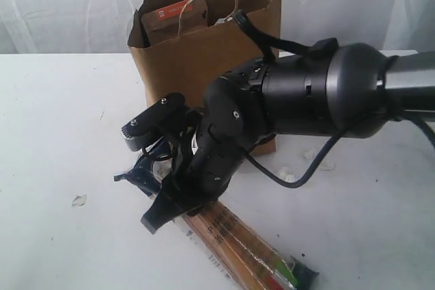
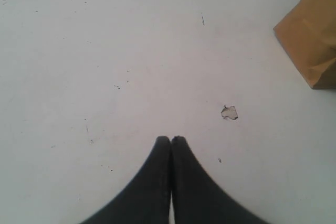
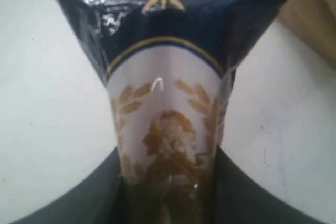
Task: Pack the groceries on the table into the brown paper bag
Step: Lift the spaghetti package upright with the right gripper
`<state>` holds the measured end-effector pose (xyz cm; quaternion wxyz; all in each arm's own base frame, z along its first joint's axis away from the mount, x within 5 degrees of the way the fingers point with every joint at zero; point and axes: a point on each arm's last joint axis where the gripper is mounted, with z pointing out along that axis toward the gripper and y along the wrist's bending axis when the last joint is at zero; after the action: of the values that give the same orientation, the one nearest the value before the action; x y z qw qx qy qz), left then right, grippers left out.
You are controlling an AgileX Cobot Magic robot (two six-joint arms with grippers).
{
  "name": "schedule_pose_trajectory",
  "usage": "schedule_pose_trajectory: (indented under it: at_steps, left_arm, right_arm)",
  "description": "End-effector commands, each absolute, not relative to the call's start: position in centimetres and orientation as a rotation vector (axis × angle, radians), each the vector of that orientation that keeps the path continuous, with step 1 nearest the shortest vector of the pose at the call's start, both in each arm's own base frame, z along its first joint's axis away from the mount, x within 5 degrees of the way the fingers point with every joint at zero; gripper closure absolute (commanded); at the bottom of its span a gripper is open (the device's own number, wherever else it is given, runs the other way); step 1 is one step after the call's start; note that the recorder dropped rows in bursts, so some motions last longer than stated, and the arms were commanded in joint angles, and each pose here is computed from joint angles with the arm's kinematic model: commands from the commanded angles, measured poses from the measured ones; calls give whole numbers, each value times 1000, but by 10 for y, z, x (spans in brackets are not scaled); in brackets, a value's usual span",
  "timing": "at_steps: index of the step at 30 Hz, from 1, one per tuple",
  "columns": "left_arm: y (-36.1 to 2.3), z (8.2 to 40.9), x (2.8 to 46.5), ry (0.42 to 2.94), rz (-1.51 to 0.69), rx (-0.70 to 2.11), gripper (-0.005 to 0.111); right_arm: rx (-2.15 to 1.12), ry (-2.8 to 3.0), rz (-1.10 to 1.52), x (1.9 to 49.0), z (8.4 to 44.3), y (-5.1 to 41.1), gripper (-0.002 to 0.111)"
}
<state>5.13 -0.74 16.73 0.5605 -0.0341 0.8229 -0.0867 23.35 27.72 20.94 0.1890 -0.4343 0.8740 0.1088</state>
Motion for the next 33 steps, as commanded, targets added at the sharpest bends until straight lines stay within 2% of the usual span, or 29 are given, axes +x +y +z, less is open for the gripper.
schedule_pose_trajectory:
  at_steps: [1, 10, 16, 25, 33]
  left_arm:
    - [-8, 167, 51, 1934, -211, -76, 107]
    - [-8, 167, 51, 1934, -211, -76, 107]
    - [-8, 167, 51, 1934, -211, -76, 107]
    - [-8, 167, 51, 1934, -209, -75, 107]
    - [-8, 167, 51, 1934, -209, -75, 107]
  right_arm:
    - [-1204, 2372, 329, 233, 229, 276, 108]
    - [-1091, 2261, 456, 229, 263, 275, 108]
    - [-1154, 2133, 457, 226, 285, 273, 108]
    - [-965, 1857, 620, 218, 347, 268, 108]
    - [-683, 1786, 946, 205, 406, 263, 108]
